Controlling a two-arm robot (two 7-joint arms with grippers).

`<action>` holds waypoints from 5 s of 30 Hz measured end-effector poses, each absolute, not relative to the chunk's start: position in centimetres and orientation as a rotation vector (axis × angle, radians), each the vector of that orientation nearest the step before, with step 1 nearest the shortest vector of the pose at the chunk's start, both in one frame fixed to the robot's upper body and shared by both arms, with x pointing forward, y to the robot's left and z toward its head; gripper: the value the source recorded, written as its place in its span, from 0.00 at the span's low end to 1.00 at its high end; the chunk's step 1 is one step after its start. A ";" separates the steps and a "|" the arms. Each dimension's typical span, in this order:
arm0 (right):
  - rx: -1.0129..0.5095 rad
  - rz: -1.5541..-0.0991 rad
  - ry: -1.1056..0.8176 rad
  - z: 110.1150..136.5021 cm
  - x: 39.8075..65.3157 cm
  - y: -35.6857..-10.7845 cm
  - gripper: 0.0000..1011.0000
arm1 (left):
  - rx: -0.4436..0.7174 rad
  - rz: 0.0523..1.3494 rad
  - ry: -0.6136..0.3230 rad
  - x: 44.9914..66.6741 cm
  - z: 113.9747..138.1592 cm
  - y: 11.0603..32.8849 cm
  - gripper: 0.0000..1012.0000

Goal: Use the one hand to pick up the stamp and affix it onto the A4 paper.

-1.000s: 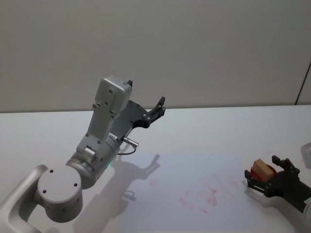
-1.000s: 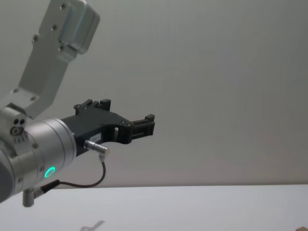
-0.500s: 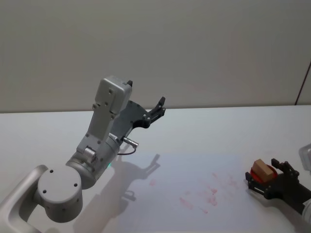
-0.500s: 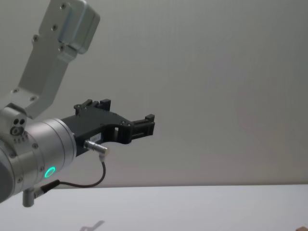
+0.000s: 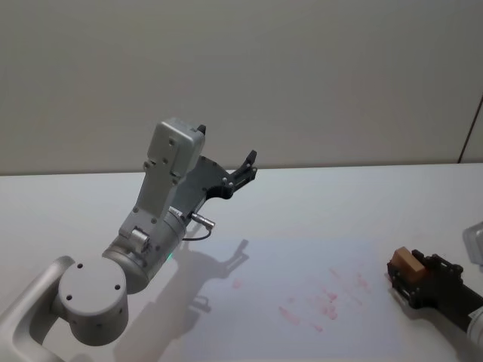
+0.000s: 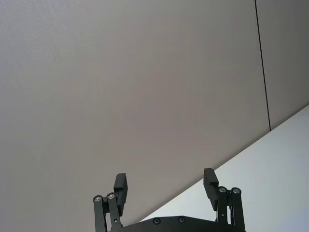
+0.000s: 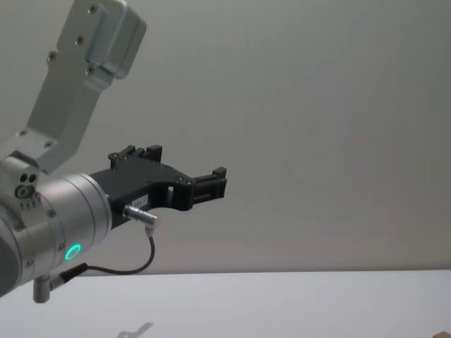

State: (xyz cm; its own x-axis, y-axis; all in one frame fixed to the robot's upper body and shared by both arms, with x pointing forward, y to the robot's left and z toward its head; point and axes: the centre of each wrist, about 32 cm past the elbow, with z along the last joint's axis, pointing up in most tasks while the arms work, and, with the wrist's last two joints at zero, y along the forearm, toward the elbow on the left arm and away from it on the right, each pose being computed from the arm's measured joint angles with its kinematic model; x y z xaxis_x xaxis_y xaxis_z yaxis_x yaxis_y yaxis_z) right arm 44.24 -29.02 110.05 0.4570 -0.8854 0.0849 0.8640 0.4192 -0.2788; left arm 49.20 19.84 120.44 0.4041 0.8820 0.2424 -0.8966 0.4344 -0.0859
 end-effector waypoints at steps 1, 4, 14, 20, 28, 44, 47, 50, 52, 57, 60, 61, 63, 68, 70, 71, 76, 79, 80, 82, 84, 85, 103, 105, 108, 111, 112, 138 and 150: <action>-0.301 -1.097 0.080 110.0 44.3 -29.0 0.50 | 0.061 1.124 -0.268 49.2 120.4 19.8 0.99; -0.300 -1.094 0.081 110.0 44.3 -29.0 0.44 | 0.061 1.124 -0.268 49.2 120.4 19.8 0.99; -0.296 -1.083 0.084 110.0 44.5 -28.8 0.22 | 0.061 1.124 -0.268 49.2 120.4 19.8 0.99; -0.289 -1.076 0.081 110.0 44.6 -28.8 0.22 | 0.061 1.124 -0.268 49.2 120.4 19.8 0.99; -0.250 -1.061 0.083 110.5 44.8 -28.4 0.22 | 0.061 1.124 -0.268 49.2 120.4 19.8 0.99; -0.133 -0.948 0.090 112.9 44.5 -25.4 0.22 | 0.061 1.124 -0.268 49.2 120.4 19.8 0.99; -0.126 -0.916 0.094 113.0 44.3 -24.3 0.22 | 0.061 1.124 -0.268 49.2 120.4 19.8 0.99; -0.127 -0.891 0.096 112.9 44.1 -23.2 0.22 | 0.061 1.124 -0.268 49.2 120.4 19.8 0.99; -0.129 -0.879 0.097 112.8 44.1 -22.6 0.22 | 0.061 1.124 -0.268 49.2 120.4 19.8 0.99; -0.141 -0.848 0.096 112.5 43.8 -20.7 0.22 | 0.061 1.124 -0.268 49.2 120.4 19.8 0.99; -0.153 -0.834 0.094 112.2 43.8 -19.8 0.22 | 0.061 1.124 -0.268 49.2 120.4 19.8 0.99; -0.154 -0.832 0.094 112.1 43.7 -19.6 0.22 | 0.061 1.124 -0.268 49.2 120.4 19.8 0.99; -0.161 -0.828 0.090 112.0 43.7 -19.2 0.22 | 0.061 1.124 -0.268 49.2 120.4 19.8 0.99; -0.180 -0.815 0.081 111.4 43.8 -18.2 0.22 | 0.061 1.124 -0.268 49.2 120.4 19.8 0.99; -0.187 -0.810 0.076 111.2 43.8 -17.8 0.22 | 0.061 1.124 -0.268 49.2 120.4 19.8 0.99; -0.189 -0.808 0.074 111.1 43.8 -17.7 0.22 | 0.061 1.124 -0.268 49.2 120.4 19.8 0.99; -0.200 -0.798 0.066 110.7 43.7 -17.1 0.22 | 0.061 1.124 -0.268 49.2 120.4 19.8 0.99; -0.207 -0.792 0.062 110.4 43.7 -16.8 0.22 | 0.061 1.124 -0.268 49.2 120.4 19.8 0.99; -0.210 -0.788 0.059 110.2 43.6 -16.7 0.22 | 0.061 1.124 -0.268 49.2 120.4 19.8 0.99; -0.213 -0.785 0.058 110.1 43.6 -16.6 0.22 | 0.061 1.124 -0.268 49.2 120.4 19.8 0.99; -0.217 -0.780 0.057 109.9 43.5 -16.4 0.22 | 0.061 1.124 -0.268 49.2 120.4 19.8 0.99; -0.219 -0.778 0.056 109.9 43.5 -16.3 0.22 | 0.061 1.124 -0.268 49.2 120.4 19.8 0.99; -0.247 -0.766 0.049 108.9 43.3 -16.1 0.22 | 0.061 1.124 -0.268 49.2 120.4 19.8 0.99; -0.250 -0.765 0.049 108.8 43.4 -16.1 0.22 | 0.061 1.124 -0.268 49.2 120.4 19.8 0.99; -0.256 -0.766 0.048 108.7 43.4 -16.1 0.22 | 0.061 1.124 -0.268 49.2 120.4 19.8 0.99; -0.259 -0.765 0.046 108.7 43.4 -16.2 0.22 | 0.061 1.124 -0.268 49.2 120.4 19.8 0.99; -0.260 -0.765 0.046 108.6 43.4 -16.2 0.22 | 0.061 1.124 -0.268 49.2 120.4 19.8 0.99; -0.269 -0.769 0.059 109.0 43.8 -16.2 0.22 | 0.061 1.124 -0.268 49.2 120.4 19.8 0.99; -0.154 -0.765 0.075 112.0 43.8 -15.6 0.22 | 0.061 1.124 -0.268 49.2 120.4 19.8 0.99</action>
